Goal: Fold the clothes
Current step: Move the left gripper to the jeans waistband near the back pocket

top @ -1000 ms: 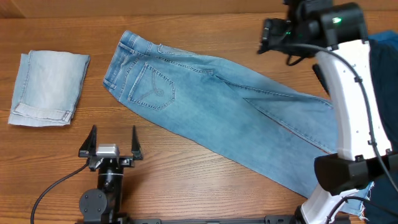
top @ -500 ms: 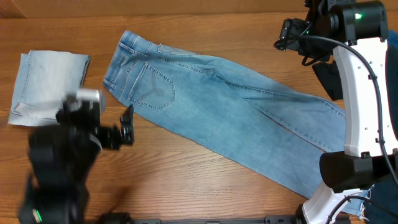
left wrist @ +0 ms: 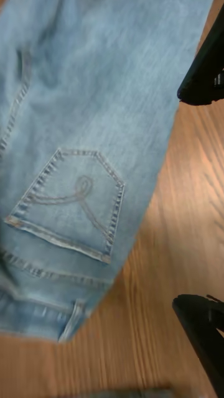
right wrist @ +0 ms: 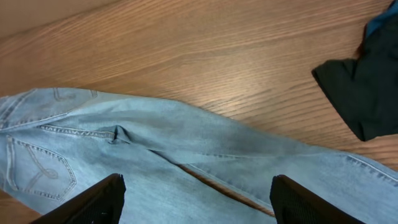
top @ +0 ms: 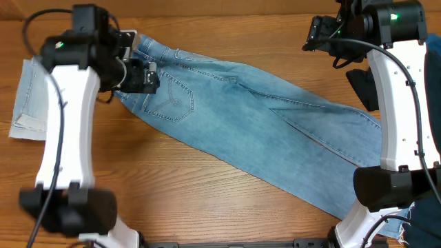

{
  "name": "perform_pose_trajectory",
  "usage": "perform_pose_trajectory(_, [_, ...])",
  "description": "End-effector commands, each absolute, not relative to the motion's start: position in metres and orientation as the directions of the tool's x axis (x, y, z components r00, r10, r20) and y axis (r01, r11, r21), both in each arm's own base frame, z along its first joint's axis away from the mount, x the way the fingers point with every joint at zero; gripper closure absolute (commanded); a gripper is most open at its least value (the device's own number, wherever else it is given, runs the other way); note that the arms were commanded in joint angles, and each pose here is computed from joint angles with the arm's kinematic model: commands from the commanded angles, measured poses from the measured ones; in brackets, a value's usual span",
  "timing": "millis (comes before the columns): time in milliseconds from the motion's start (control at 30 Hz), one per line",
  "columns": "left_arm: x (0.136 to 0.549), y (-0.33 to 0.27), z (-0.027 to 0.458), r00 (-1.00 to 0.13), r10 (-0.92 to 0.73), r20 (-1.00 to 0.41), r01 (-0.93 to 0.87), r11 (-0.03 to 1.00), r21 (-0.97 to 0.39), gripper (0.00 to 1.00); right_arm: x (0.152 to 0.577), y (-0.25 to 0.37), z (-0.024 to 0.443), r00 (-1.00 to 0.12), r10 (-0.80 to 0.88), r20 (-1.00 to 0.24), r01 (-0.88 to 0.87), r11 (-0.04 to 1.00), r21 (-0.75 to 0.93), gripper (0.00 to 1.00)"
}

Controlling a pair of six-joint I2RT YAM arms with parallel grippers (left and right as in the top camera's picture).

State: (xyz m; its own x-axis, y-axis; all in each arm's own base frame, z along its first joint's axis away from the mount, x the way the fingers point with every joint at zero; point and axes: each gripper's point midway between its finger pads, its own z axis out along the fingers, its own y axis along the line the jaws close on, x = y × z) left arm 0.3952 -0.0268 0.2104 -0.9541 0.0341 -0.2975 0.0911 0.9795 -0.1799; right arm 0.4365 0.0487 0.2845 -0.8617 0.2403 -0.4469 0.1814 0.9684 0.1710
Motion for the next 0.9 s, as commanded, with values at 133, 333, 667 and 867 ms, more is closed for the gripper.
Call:
perform_pose_trajectory(133, [0.450, -0.007, 0.108, -0.975, 0.110, -0.194, 0.127, 0.989, -0.079, 0.27, 0.438, 0.045, 0.285, -0.859, 0.239, -0.453, 0.182, 0.969, 0.167, 0.17])
perform_pose_trajectory(333, [0.474, 0.020, 0.063, -0.978, 0.110, -0.178, 0.099, 0.993, 0.066, 0.96, 0.433, 0.044, 0.282, -0.870, 0.240, -0.430, 0.189, 0.969, 0.159, 0.17])
perform_pose_trajectory(667, [0.472, 0.032, 0.014, -0.992, 0.093, -0.089, 0.082, 0.989, 0.120, 0.96, 0.427, 0.039, 0.279, -0.880, 0.240, -0.411, 0.202, 0.970, 0.134, 0.17])
perform_pose_trajectory(867, [0.434, 0.032, -0.020, -0.995, 0.014, 0.098, 0.025, 0.994, 0.111, 0.96, 0.427, 0.032, 0.279, -0.874, 0.240, -0.422, 0.219, 0.971, 0.099, 0.16])
